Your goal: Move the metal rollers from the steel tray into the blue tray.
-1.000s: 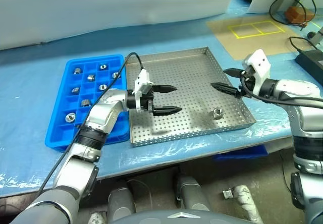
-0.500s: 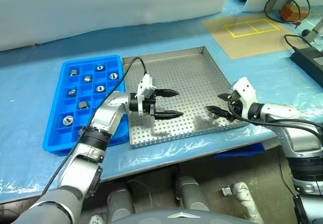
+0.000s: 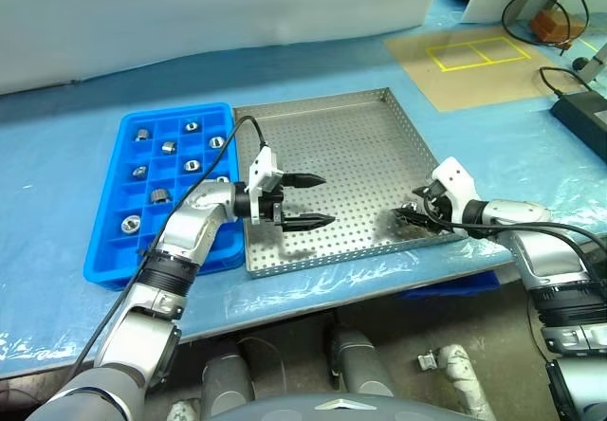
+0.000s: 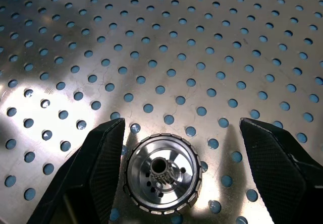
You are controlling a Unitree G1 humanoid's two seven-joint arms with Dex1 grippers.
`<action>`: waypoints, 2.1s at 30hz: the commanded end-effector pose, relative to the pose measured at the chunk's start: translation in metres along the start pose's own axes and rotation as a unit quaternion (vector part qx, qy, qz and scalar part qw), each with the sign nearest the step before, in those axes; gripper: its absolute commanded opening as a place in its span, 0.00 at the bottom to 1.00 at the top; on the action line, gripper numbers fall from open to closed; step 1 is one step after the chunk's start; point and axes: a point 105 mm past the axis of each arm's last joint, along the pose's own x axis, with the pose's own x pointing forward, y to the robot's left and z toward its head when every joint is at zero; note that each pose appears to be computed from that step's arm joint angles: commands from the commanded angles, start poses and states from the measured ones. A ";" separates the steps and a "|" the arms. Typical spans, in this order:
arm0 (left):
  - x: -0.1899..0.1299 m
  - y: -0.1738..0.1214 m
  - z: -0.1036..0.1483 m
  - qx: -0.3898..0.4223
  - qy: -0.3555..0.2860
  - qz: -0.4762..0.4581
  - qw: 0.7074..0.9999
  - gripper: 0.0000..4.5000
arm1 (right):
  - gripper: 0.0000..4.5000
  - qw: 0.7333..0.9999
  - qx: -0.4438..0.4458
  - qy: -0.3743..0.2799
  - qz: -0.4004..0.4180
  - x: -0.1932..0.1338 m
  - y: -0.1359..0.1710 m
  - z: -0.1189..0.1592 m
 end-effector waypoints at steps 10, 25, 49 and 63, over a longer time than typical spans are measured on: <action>-0.002 0.002 0.013 0.024 -0.010 0.005 1.000 1.00 | 0.70 0.999 -0.027 0.020 0.005 -0.001 0.001 -0.007; -0.017 0.008 0.018 0.032 -0.006 0.034 0.999 1.00 | 0.37 0.999 -0.044 -0.019 -0.015 0.008 -0.005 0.021; -0.131 -0.025 0.035 0.049 0.064 0.250 0.965 1.00 | 0.37 0.899 -0.160 -0.210 0.350 0.065 0.161 0.168; -0.162 -0.076 0.031 0.018 0.113 0.302 0.947 1.00 | 0.37 0.867 -0.166 -0.200 0.426 0.091 0.193 0.168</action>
